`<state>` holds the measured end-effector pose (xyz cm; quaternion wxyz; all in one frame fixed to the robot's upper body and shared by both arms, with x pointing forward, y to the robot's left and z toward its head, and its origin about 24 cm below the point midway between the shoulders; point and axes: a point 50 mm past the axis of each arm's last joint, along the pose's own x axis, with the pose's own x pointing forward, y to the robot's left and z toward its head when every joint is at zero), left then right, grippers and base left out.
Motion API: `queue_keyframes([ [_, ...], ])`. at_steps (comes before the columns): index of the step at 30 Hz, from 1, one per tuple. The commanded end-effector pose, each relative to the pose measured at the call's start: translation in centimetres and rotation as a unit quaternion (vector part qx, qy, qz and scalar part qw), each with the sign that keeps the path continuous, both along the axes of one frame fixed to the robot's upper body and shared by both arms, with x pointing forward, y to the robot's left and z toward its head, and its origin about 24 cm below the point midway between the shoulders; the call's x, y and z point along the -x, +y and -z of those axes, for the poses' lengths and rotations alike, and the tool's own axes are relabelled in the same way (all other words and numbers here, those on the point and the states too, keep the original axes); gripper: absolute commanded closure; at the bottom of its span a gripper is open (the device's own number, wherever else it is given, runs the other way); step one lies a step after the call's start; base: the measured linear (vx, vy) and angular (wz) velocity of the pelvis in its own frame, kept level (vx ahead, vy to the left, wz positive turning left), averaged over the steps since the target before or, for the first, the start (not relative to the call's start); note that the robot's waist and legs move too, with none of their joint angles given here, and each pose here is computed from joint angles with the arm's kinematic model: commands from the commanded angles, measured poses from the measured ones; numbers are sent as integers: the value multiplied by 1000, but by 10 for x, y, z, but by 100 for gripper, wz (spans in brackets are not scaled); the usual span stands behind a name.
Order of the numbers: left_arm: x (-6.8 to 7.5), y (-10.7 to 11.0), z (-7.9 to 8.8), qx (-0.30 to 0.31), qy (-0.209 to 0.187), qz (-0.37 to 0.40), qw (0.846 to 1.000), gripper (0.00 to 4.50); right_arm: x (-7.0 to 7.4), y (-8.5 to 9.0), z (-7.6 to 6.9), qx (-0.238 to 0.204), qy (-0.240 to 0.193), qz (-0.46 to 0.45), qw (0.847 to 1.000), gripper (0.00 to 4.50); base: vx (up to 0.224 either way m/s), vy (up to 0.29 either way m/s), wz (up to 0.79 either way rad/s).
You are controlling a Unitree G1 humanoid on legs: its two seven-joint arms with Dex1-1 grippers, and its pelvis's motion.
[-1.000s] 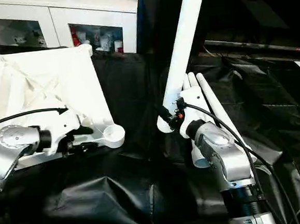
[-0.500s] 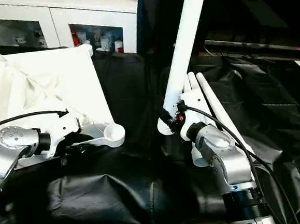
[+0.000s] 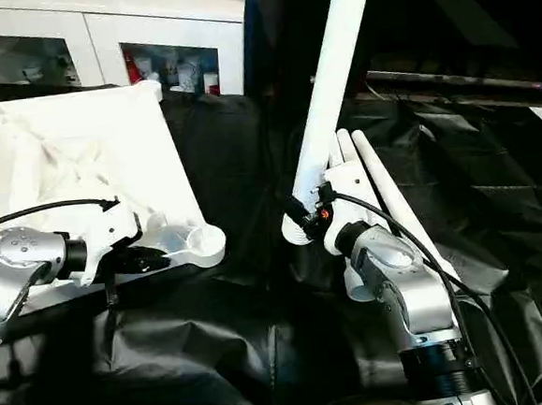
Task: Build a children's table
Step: Pick table leg, then insert table leg to table base
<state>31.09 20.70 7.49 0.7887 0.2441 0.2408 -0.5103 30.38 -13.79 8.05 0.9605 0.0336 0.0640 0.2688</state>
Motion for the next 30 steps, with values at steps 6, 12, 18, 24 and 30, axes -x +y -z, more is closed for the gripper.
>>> queue_keyframes([
  [6,5,-16,15,7,-5,-32,999,450,-3,8,-8,-18,-14,-8,1000,259,0,0,0],
  [12,7,-29,15,15,-9,-28,999,450,-2,16,-7,-26,-9,-19,999,259,0,0,0],
  [18,4,-34,8,17,-25,-38,999,450,-6,25,-11,-46,-6,-19,999,259,0,0,0],
  [24,-1,-44,2,19,-52,-25,998,450,-19,37,-19,-65,6,-62,996,259,0,0,0],
  [30,-1,-55,1,17,-53,-12,998,450,-30,47,-27,-55,25,-138,989,259,0,0,0],
])
